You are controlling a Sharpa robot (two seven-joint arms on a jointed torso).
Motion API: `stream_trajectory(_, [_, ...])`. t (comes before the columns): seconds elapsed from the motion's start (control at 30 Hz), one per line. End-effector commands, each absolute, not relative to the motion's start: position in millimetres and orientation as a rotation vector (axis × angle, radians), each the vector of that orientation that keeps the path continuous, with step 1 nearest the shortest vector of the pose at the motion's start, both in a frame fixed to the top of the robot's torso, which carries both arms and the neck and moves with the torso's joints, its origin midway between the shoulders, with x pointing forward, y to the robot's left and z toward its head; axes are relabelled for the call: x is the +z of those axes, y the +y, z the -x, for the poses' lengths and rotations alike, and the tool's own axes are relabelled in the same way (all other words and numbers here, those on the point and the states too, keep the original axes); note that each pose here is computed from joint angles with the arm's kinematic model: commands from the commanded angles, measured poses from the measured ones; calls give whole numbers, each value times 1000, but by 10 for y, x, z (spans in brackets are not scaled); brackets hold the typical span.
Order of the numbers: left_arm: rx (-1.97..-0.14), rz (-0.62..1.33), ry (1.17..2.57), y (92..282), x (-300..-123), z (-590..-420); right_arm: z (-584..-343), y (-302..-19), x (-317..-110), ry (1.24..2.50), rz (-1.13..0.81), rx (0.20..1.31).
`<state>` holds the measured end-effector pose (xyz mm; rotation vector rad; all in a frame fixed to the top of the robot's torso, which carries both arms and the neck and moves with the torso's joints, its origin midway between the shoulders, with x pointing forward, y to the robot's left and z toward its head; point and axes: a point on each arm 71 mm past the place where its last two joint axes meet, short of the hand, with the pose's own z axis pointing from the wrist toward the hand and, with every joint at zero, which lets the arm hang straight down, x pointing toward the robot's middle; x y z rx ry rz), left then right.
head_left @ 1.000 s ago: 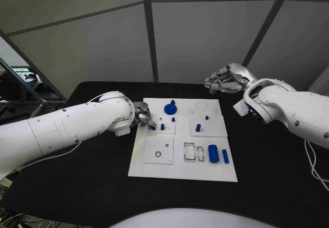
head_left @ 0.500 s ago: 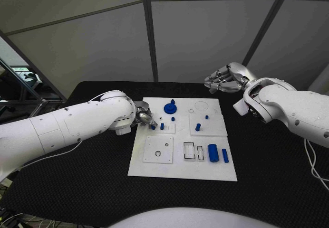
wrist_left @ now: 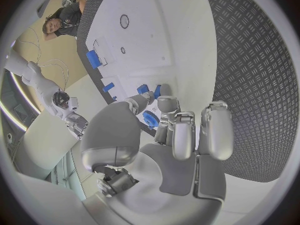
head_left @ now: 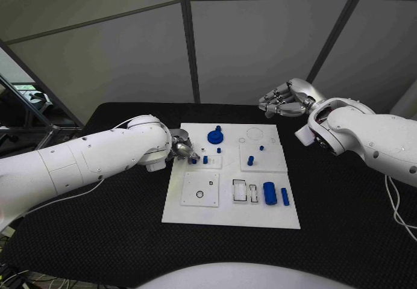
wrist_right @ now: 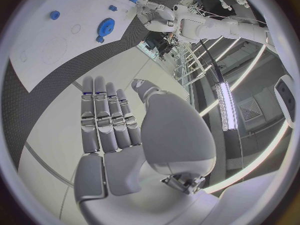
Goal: Assemble the parts on the task board
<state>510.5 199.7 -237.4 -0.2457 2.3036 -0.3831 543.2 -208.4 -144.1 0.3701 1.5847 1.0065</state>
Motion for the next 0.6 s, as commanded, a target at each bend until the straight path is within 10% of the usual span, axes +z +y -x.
stream_trajectory(0.03, [-363, 239, 2322, 2011, -2412, -5093, -5430, -2077, -1426, 1581, -364, 1011])
stream_trajectory(0.6, [-368, 276, 2281, 2052, -2391, -5108, -5433, -2080, -1428, 1582, -363, 1011])
